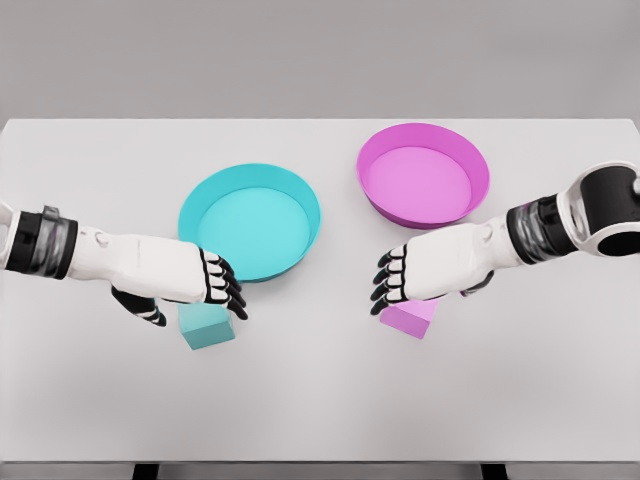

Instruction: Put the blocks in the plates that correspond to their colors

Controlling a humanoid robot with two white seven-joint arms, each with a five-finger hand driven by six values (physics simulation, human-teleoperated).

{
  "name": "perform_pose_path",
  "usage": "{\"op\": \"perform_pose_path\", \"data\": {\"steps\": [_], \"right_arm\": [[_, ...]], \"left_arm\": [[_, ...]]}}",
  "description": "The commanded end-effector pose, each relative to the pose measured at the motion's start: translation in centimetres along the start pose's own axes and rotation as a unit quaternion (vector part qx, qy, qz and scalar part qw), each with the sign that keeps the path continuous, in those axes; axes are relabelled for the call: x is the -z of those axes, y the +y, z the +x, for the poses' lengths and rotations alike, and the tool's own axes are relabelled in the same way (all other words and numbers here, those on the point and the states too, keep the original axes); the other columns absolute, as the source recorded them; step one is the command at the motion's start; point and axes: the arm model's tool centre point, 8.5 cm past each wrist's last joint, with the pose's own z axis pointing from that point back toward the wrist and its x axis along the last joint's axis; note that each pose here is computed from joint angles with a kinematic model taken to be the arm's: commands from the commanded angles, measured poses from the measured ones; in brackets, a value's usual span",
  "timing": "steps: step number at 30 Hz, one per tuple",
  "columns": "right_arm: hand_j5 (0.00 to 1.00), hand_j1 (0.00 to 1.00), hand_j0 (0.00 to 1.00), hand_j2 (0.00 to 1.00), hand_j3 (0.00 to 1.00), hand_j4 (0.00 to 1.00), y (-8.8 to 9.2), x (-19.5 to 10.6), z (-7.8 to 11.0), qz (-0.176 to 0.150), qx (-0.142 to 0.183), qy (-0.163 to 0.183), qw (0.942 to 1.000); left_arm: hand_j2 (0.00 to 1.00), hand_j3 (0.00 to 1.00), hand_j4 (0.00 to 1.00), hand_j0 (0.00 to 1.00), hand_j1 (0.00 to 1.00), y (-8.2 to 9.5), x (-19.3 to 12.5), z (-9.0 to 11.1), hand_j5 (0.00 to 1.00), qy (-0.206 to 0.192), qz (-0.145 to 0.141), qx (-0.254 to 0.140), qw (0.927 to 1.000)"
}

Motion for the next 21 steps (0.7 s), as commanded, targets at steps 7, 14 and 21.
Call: {"op": "perform_pose_path", "data": {"steps": [7,14,21], "right_arm": [[1.00,1.00,1.00,1.00,1.00,1.00,-0.5,0.6,0.0,-0.001,-0.008,-0.003,1.0000],[1.00,1.00,1.00,1.00,1.00,1.00,-0.7,1.0,0.1,-0.001,-0.012,-0.008,0.9999],[1.00,1.00,1.00,1.00,1.00,1.00,0.2,1.9,0.5,0.019,-0.019,-0.013,0.9995]], "left_arm": [[0.92,0.92,0.92,0.92,0.92,-0.2,0.1,-0.1,0.92,0.003,-0.003,0.002,1.0000],[0.92,0.92,0.92,0.92,0.92,-0.4,0.5,-0.1,0.92,0.002,0.007,-0.002,1.0000],[0.92,0.92,0.92,0.92,0.92,-0.3,0.6,-0.4,0.92,0.010,0.004,0.008,0.9999]]}}
